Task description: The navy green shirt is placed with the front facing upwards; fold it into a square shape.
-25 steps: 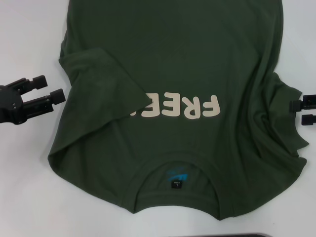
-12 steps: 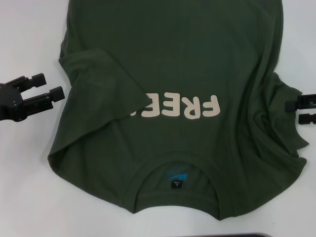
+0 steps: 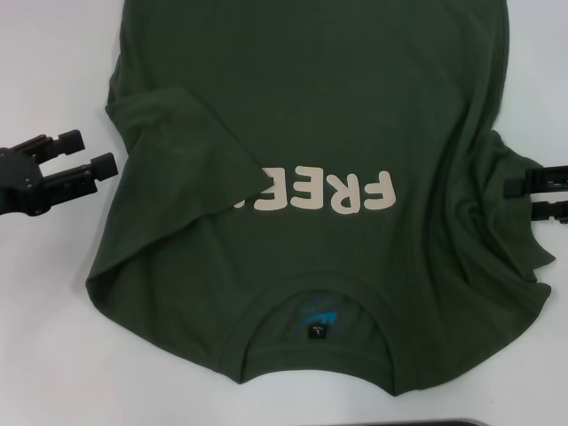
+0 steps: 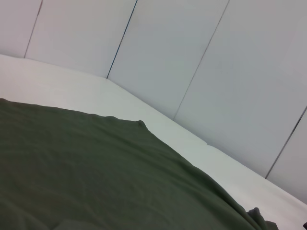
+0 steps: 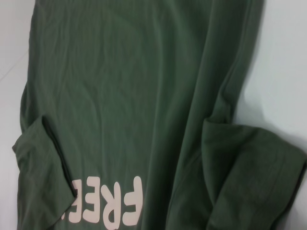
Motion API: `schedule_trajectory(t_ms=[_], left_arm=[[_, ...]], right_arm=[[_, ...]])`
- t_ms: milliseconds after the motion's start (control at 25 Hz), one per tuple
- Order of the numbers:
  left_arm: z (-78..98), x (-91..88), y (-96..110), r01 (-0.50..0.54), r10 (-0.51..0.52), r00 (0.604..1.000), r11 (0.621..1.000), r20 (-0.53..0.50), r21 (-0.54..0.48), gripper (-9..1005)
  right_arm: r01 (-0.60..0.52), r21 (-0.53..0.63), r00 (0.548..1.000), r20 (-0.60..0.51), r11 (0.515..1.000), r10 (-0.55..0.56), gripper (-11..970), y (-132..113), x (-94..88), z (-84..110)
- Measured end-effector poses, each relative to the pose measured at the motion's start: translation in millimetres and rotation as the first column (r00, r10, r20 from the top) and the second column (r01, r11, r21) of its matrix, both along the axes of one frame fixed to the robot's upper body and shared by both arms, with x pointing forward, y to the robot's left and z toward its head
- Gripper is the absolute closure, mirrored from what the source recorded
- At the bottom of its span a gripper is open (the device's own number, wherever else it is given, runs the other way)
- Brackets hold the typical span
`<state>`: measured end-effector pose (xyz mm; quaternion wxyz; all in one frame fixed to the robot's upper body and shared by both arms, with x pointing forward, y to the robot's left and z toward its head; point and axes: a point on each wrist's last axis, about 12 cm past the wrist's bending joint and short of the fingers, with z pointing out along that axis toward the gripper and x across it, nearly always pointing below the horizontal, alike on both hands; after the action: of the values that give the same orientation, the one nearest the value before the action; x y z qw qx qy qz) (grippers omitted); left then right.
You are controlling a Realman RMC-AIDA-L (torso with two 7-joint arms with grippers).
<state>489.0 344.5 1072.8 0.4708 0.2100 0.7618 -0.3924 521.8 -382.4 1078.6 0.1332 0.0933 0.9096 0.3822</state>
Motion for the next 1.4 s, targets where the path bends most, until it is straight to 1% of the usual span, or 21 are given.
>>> schedule_trajectory(t_ms=[400, 720, 960, 1400], left_arm=[[-0.6, 1.3, 0.1, -0.008, 0.008, 1.0, 1.0, 0.002, 0.006, 154], [-0.5, 3.5, -0.1, -0.015, 0.015, 1.0, 1.0, 0.003, 0.012, 154], [-0.4, 3.6, -0.1, -0.015, 0.015, 1.0, 1.0, 0.001, 0.01, 154], [-1.4, 2.2, 0.1, -0.018, 0.018, 1.0, 1.0, -0.002, 0.009, 155]], right_arm=[[0.004, 0.023, 1.0, -0.024, 1.0, -0.004, 154, 3.5, -2.0, -4.4], [0.012, 0.037, 0.999, -0.047, 0.999, -0.01, 153, -2.5, -6.3, -0.8], [0.007, 0.038, 0.999, -0.05, 0.999, -0.005, 159, -3.6, -5.9, 1.1], [0.001, 0.041, 0.999, -0.034, 0.999, 0.001, 192, 9.7, 1.1, -3.9]])
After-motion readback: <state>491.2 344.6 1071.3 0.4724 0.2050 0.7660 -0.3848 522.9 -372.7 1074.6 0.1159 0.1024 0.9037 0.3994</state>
